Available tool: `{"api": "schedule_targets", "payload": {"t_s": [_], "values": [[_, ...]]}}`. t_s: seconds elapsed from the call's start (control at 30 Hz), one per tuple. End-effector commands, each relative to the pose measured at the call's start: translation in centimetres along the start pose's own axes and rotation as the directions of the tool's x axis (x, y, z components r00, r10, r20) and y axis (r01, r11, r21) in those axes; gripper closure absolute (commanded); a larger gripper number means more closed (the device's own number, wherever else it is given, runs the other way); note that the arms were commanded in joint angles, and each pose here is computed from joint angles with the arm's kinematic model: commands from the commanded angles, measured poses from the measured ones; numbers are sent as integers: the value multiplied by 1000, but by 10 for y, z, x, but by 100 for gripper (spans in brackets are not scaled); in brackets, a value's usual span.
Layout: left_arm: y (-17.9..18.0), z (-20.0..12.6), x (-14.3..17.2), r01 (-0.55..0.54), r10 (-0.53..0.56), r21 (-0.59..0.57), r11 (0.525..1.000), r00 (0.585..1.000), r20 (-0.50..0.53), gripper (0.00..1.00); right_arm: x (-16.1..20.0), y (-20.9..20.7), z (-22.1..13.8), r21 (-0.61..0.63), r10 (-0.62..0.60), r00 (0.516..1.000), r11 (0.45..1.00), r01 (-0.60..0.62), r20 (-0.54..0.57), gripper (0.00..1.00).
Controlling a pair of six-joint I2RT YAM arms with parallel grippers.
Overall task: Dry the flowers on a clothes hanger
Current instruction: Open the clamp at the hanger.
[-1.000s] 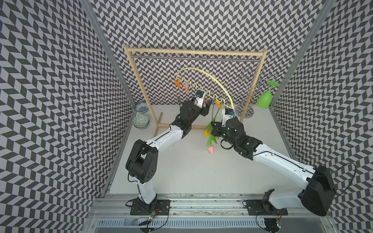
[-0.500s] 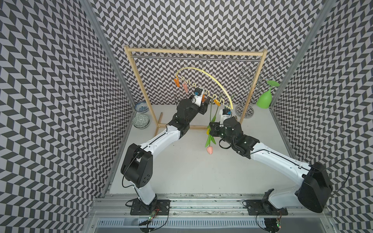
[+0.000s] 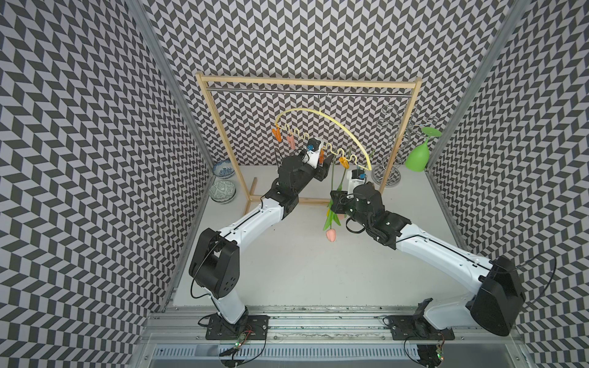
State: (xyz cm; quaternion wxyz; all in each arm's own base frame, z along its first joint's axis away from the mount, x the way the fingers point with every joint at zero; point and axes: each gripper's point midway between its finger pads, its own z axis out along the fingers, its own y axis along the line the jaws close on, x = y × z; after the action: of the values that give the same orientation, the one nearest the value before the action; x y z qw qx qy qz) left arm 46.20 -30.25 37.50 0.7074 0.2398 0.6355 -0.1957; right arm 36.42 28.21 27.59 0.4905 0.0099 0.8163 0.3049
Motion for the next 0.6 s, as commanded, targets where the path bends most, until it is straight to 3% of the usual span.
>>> {"api": "schedule_targets", "payload": {"t_s": [0.0, 0.23, 0.57], "values": [[-5, -2, -8, -5, 5, 19, 1000, 1000, 13, 37, -13, 7, 1, -18, -5, 999, 1000, 5, 32, 100], [-6, 0, -4, 3, -3, 24, 1000, 1000, 9, 46, -11, 2, 3, -10, -5, 1000, 1000, 5, 26, 100], [-5, 4, 3, 9, -9, 20, 1000, 1000, -3, 44, -12, 0, 5, -12, -2, 1000, 1000, 2, 21, 100]]}}
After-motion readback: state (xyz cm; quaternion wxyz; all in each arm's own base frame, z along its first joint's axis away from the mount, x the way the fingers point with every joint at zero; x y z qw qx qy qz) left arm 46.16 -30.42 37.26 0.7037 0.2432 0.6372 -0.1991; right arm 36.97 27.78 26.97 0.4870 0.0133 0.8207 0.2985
